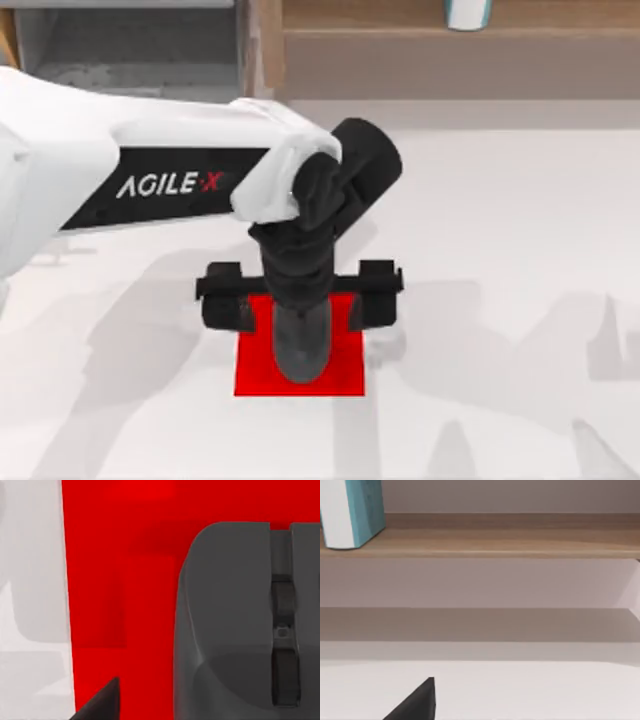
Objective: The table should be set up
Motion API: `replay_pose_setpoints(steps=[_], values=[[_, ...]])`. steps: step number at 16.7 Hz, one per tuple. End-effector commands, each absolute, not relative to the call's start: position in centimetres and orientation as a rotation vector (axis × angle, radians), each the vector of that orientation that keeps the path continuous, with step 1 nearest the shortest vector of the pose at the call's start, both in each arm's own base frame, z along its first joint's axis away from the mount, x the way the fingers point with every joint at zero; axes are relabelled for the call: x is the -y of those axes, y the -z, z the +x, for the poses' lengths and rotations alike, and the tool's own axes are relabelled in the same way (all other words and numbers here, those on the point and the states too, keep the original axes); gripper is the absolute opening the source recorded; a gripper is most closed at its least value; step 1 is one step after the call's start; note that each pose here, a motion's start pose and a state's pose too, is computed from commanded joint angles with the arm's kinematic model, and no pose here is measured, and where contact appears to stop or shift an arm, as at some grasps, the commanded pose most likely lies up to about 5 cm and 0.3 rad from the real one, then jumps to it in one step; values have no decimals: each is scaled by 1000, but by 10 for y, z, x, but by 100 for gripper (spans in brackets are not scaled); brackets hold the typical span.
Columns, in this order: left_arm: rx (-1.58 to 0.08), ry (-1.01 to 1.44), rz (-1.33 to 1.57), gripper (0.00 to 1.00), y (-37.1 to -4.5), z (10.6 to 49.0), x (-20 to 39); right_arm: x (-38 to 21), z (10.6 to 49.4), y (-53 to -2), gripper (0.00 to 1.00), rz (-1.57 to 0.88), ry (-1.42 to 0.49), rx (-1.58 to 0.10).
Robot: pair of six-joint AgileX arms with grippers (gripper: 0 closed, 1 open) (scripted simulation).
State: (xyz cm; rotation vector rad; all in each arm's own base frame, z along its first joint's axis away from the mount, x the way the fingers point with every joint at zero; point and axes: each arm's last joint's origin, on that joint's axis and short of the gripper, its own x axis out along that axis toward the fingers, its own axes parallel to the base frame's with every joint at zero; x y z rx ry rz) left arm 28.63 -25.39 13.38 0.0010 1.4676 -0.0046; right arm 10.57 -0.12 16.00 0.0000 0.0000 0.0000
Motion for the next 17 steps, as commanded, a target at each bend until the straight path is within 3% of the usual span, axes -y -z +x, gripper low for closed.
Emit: replay_pose_setpoints(steps=[5,9,13,17], values=[[-1460,100,-58,100,-138,294,234,1,106,-160,100,0,0,0],[-1352,314,-132,100,-143,310,201,1,106,-160,100,0,0,0],[-1111,550,-124,100,-135,328,151,1,106,-160,100,0,0,0],[-740,696,44,100,-121,336,83,1,106,-160,100,0,0,0]])
